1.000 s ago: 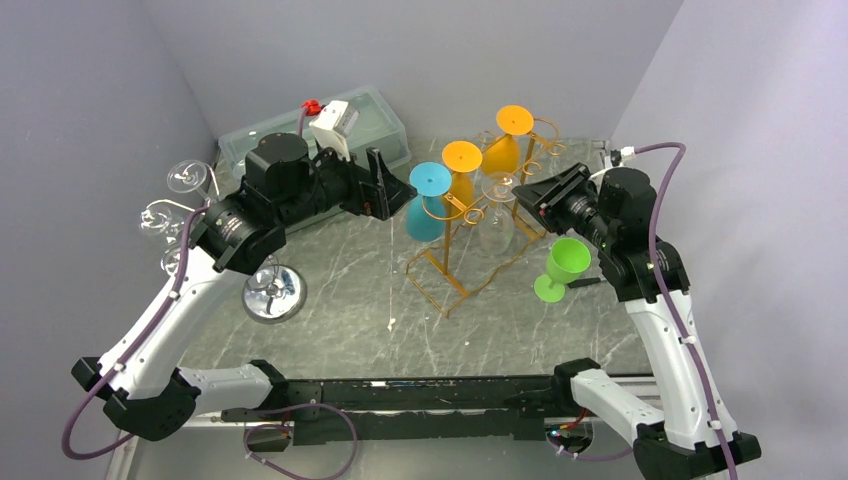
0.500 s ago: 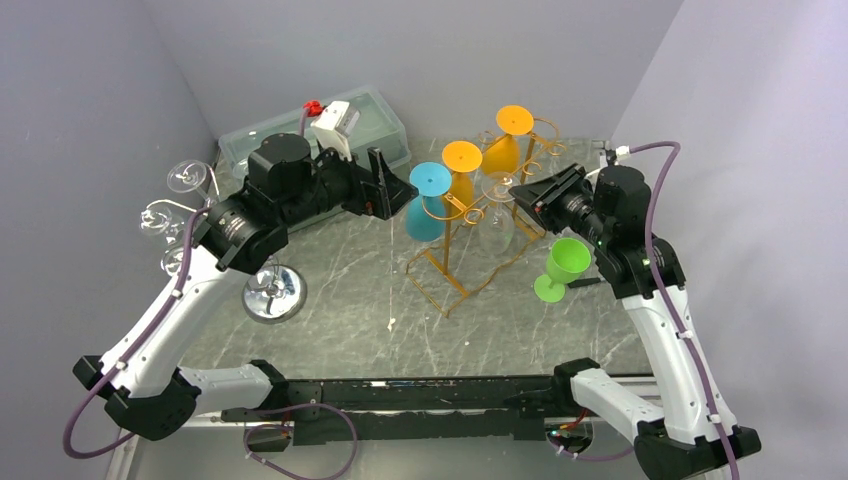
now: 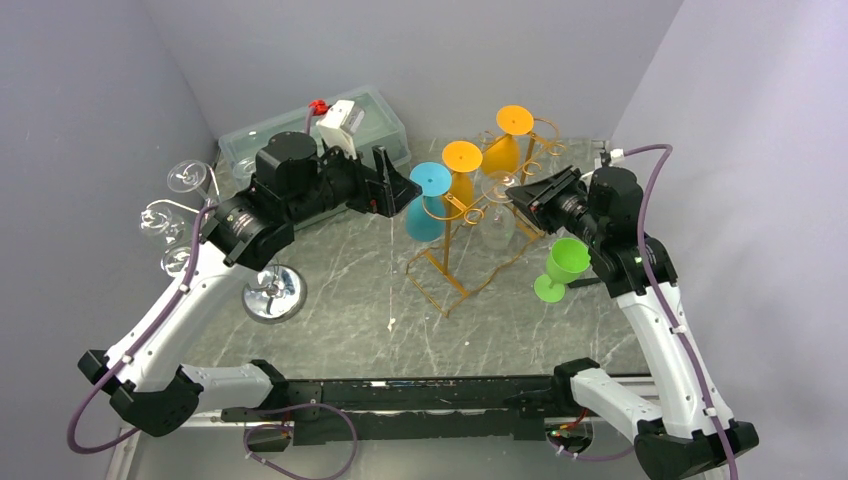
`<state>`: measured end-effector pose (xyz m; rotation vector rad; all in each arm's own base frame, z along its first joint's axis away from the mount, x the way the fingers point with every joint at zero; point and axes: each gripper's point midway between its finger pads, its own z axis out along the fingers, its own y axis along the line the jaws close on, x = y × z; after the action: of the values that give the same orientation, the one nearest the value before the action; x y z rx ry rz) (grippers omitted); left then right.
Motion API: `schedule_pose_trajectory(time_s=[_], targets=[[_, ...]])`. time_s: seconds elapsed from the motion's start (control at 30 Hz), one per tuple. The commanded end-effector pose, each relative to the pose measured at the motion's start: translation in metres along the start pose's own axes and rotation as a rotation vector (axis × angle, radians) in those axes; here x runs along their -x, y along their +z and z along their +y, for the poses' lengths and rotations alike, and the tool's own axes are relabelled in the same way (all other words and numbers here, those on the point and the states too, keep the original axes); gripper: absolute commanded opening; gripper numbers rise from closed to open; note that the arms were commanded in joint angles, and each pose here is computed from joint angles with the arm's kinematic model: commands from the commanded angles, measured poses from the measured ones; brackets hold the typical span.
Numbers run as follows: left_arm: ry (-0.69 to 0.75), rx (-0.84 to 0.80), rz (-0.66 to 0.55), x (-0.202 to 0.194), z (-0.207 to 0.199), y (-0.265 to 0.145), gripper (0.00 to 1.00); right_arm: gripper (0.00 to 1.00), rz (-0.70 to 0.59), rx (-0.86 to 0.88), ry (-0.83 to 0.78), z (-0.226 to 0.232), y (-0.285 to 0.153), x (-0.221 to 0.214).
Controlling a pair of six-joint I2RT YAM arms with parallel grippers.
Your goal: Take the wine glass off the wine glass rack
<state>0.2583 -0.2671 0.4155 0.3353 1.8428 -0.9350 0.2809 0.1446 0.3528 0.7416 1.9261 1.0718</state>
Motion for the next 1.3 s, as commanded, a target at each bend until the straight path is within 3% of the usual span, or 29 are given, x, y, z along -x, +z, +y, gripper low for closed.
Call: schedule_pose_trajectory(time_s=[0.0,0.43,1.07,1.27], targets=[[-0.008,-0.026,-0.039,0.009,-0.007,0.003,0.99,0.19,-0.014,0.052,0.016,0.01,0.001,0.002],[-0.014,-0.023,-0.046,0.01,-0.006,0.004,0.99,0.0,-0.028,0.073,0.038,0.019,-0.013,0.004],[-0.023,-0.027,-0.049,0.009,-0.007,0.005,0.99,0.01,-0.026,0.124,0.046,0.038,-0.027,0.006],[-0.023,-0.024,-0.051,0.009,-0.006,0.005,0.99,0.14,-0.02,0.131,0.048,0.038,-0.026,0.004]])
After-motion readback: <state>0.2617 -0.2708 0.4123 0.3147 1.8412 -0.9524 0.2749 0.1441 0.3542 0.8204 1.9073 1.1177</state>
